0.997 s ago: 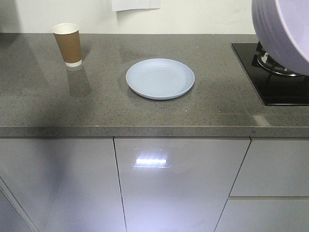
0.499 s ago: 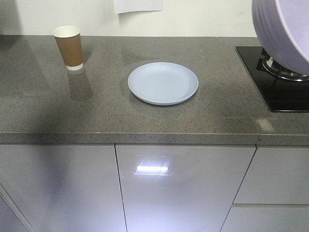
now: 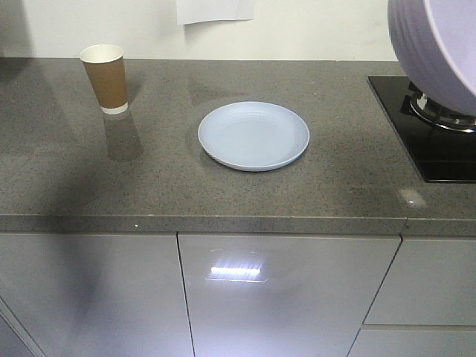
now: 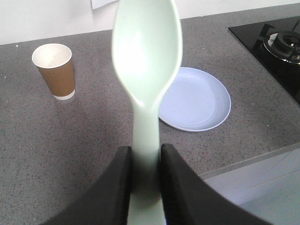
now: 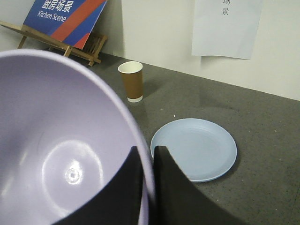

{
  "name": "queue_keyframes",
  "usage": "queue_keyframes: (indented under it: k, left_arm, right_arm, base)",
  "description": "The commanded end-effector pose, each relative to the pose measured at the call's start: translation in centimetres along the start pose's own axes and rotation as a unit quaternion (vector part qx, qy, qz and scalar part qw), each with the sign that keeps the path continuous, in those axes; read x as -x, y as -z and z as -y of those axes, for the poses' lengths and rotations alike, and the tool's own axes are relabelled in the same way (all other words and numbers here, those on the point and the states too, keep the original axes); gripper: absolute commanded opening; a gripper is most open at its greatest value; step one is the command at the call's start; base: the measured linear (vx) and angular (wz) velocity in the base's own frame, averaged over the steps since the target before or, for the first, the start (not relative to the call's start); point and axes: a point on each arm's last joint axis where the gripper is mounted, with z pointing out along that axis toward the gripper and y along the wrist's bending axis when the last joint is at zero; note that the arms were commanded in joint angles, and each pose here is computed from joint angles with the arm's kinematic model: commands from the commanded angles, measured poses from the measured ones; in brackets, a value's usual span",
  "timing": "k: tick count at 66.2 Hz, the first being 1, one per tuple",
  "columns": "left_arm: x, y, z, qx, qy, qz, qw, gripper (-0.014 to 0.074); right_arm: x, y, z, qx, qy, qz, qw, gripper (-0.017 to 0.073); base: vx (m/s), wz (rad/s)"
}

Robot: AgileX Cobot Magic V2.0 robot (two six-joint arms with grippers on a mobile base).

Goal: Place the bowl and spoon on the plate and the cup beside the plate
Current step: 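Continue approaching the plate until it is within reach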

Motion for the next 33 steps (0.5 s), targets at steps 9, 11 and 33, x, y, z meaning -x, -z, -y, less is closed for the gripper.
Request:
queue_keyframes:
  k: [9, 11, 33]
  left_arm:
    - [0.78, 1.55, 0.51, -0.011, 0.001, 0.051, 0.999, -0.0006]
    - [0.78, 1.55, 0.51, -0.011, 0.001, 0.051, 0.999, -0.0006]
    - [0.78, 1.55, 0.51, -0.011, 0.001, 0.051, 0.999, -0.0006]
  right_arm:
    - [0.87, 0.55, -1.02, 0.022, 0.005, 0.028, 0.999, -0.0005]
    - [0.87, 0.55, -1.02, 0.022, 0.005, 0.028, 0.999, -0.0005]
    - [0.87, 0.55, -1.02, 0.022, 0.005, 0.028, 0.999, -0.0005]
  base:
    - [0.05, 0.0]
    - [0.05, 0.01]
    - [0.04, -0.01]
